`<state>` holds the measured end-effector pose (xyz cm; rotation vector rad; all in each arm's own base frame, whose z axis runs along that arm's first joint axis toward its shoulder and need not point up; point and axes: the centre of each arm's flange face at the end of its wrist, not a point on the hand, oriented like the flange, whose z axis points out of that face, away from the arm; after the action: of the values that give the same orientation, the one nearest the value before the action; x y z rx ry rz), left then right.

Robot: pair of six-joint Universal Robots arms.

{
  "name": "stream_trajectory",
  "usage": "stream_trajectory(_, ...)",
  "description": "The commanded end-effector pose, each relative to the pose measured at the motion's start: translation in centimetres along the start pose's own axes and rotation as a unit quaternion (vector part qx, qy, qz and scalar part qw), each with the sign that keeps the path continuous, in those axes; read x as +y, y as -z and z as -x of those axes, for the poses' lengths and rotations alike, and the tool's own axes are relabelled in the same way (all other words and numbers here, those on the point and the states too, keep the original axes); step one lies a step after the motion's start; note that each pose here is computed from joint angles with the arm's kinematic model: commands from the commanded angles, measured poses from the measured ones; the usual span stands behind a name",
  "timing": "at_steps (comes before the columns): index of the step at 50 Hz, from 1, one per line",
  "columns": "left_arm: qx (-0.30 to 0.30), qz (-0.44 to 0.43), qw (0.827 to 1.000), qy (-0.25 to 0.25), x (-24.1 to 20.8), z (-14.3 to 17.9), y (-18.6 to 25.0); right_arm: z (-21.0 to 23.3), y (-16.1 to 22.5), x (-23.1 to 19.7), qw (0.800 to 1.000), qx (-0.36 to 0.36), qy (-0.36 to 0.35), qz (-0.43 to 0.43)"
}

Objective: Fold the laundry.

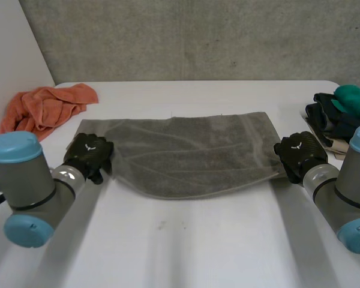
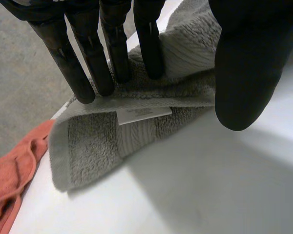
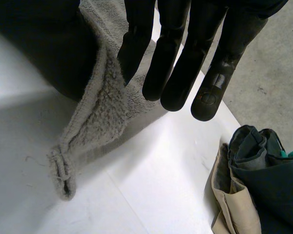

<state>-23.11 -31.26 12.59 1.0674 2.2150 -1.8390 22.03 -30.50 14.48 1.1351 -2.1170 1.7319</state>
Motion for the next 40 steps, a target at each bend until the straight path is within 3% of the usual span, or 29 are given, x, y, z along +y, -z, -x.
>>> stream_trajectory(1,0.002,-0.009,1.0,-0.002,-0.1,-0.3,-2.5,0.0,0.0,0.1,1.0,0.0,0.0,0.001)
stream_trajectory(31,0.026,-0.014,0.999,-0.014,-0.1,-2.2,-4.7,0.3,-0.2,0.4,1.0,-0.005,0.003,0.006)
stream_trajectory(40,0.031,-0.004,0.999,-0.01,-2.0,-1.4,-2.8,0.0,-0.2,0.2,1.0,0.0,0.006,0.004)
